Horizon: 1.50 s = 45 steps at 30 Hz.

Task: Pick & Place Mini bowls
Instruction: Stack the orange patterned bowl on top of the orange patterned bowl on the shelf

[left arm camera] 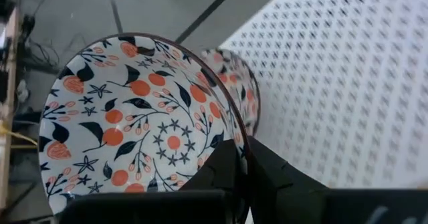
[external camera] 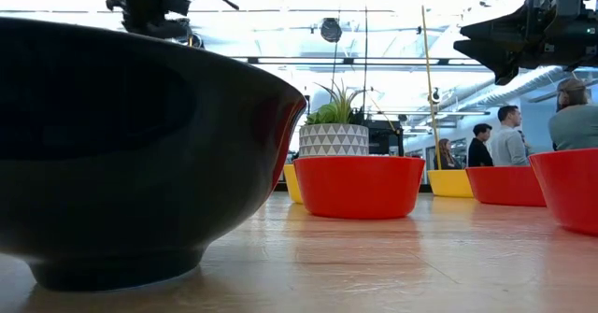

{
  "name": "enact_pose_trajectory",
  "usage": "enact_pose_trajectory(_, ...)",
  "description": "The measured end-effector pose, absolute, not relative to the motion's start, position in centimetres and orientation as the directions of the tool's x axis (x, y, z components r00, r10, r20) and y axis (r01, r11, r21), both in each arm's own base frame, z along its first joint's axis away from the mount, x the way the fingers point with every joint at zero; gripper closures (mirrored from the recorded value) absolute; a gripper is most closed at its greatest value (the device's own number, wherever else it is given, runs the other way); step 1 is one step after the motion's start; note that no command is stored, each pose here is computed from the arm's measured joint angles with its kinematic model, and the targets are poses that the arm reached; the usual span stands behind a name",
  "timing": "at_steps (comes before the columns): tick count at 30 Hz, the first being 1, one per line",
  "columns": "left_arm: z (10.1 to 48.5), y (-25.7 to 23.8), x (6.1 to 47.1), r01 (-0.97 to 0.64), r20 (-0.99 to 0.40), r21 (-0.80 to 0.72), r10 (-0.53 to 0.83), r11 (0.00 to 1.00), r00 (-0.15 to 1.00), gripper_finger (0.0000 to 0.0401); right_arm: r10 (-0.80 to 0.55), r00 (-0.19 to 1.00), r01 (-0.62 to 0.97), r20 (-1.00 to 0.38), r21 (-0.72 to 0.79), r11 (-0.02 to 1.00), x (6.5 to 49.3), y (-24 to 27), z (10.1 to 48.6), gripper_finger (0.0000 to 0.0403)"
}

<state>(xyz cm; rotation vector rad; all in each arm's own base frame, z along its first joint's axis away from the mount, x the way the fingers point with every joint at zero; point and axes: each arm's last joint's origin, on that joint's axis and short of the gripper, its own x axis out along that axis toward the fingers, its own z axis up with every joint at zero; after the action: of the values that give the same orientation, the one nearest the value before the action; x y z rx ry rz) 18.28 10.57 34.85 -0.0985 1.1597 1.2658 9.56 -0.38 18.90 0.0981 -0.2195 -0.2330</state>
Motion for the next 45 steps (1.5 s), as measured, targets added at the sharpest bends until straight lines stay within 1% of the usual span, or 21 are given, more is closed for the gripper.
enact_pose_trajectory(7,33.9,13.6,18.9,-0.791,-0.753,0.477,0.642,0.382,-0.143,0.0381,-0.239,0.949,0.218,0.204,0.122,0.968,9.6,-0.4,18.9,0.0243)
enact_pose_trajectory(13,32.8,15.0,19.4,-0.789,-0.779,0.483,0.599,0.381,-0.187,0.038,-0.239,0.949,0.218,0.204,0.122,0.968,9.6,-0.4,18.9,0.0243)
enact_pose_trajectory(23,31.4,16.2,20.1,-0.777,-0.799,0.495,0.556,0.389,-0.231,0.0376,-0.239,0.949,0.218,0.204,0.122,0.968,9.6,-0.4,18.9,0.0243)
enact_pose_trajectory(45,31.2,17.4,19.1,-0.802,-0.815,0.476,0.524,0.36,-0.248,0.0374,-0.239,0.949,0.218,0.204,0.122,0.968,9.6,-0.4,18.9,0.0243)
